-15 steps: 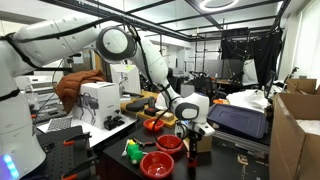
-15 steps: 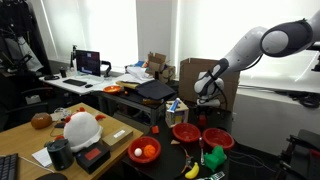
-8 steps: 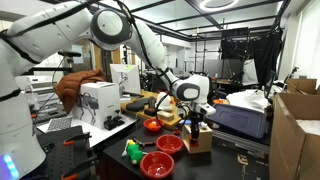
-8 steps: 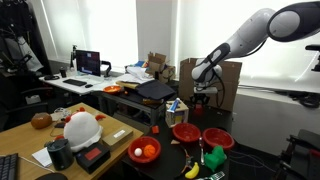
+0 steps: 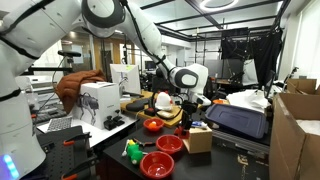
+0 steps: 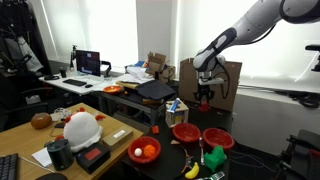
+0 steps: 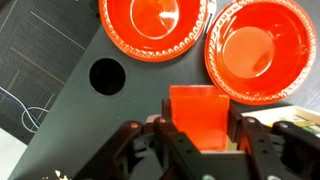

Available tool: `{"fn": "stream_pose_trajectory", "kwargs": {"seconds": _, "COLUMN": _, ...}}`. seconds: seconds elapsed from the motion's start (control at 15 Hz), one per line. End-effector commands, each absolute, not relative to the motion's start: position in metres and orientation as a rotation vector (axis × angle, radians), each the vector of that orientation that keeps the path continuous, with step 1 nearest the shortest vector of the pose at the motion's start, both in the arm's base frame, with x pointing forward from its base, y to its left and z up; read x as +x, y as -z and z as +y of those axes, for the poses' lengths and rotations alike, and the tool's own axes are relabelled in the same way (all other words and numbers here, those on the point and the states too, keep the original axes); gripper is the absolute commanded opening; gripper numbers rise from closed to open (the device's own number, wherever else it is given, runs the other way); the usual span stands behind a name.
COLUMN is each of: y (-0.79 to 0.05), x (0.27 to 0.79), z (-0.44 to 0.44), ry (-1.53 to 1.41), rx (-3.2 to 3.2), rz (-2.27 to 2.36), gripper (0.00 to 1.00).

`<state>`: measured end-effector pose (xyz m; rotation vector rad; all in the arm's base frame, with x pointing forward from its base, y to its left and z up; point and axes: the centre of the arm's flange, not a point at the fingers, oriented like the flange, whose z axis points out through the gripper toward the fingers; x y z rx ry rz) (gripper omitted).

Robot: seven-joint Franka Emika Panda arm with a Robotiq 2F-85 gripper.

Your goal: Put the red block in the bowl closest to you

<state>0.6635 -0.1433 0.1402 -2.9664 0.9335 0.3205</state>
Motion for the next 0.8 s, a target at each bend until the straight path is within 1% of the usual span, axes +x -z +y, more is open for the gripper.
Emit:
{"fn": "stream_pose_trajectory", "kwargs": {"seconds": 0.0, "y": -0.148, "x": 0.626, "z": -0.127, "ry": -0.464, "rx": -2.945, "rz": 0.864, "gripper": 0.26}}
{"fn": "stream_pose_trajectory", "kwargs": {"seconds": 0.73, "y": -0.088, "x": 0.562, "z": -0.114, "ry": -0.708, "rx": -2.902, "rz": 0.833, "gripper": 0.26}}
